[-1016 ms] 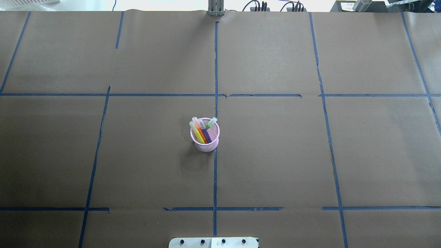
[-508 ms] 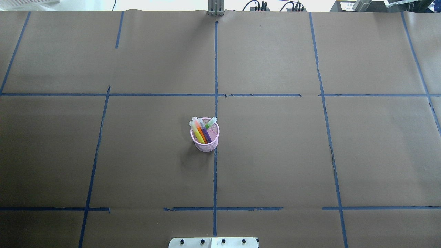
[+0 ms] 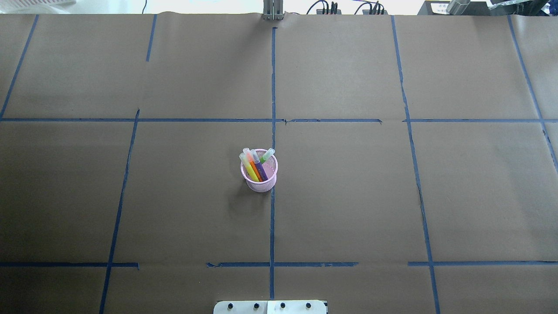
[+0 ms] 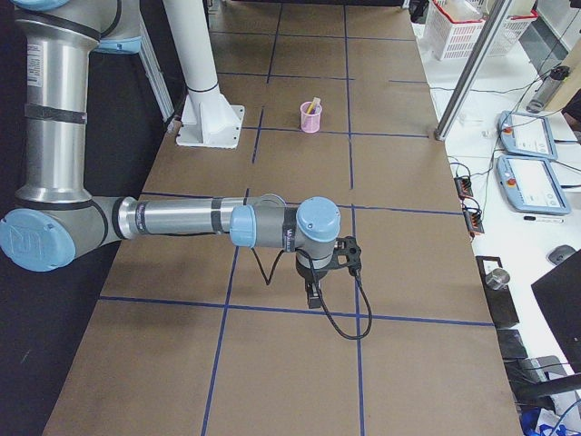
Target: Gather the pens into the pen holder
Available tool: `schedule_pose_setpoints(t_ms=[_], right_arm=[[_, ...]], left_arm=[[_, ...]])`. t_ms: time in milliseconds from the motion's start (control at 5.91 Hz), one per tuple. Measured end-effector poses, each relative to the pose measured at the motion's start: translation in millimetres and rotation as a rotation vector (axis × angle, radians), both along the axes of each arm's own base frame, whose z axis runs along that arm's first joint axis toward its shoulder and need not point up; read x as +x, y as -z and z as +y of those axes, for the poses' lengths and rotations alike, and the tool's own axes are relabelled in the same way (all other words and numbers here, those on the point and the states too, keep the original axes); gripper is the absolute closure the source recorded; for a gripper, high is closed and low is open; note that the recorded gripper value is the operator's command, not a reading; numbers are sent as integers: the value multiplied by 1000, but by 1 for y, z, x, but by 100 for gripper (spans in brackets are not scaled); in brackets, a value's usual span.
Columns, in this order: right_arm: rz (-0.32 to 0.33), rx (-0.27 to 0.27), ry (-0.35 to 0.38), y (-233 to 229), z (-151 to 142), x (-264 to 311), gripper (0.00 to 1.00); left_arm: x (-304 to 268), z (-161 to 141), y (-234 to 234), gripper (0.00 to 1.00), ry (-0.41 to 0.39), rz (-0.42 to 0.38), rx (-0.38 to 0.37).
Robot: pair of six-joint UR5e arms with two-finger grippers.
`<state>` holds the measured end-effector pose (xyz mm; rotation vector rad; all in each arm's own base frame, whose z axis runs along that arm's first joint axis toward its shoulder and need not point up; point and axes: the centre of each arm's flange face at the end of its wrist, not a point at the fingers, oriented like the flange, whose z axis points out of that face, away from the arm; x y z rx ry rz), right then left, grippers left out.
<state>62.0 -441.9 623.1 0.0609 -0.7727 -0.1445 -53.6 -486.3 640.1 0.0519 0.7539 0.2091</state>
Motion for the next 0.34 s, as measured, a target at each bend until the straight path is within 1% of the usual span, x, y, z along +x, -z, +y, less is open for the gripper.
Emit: schedule_pose_setpoints(t_ms=[339], right_arm=[[0, 0, 3, 0, 0, -1, 0]], left_arm=[[0, 0, 1, 0, 0, 2, 2]])
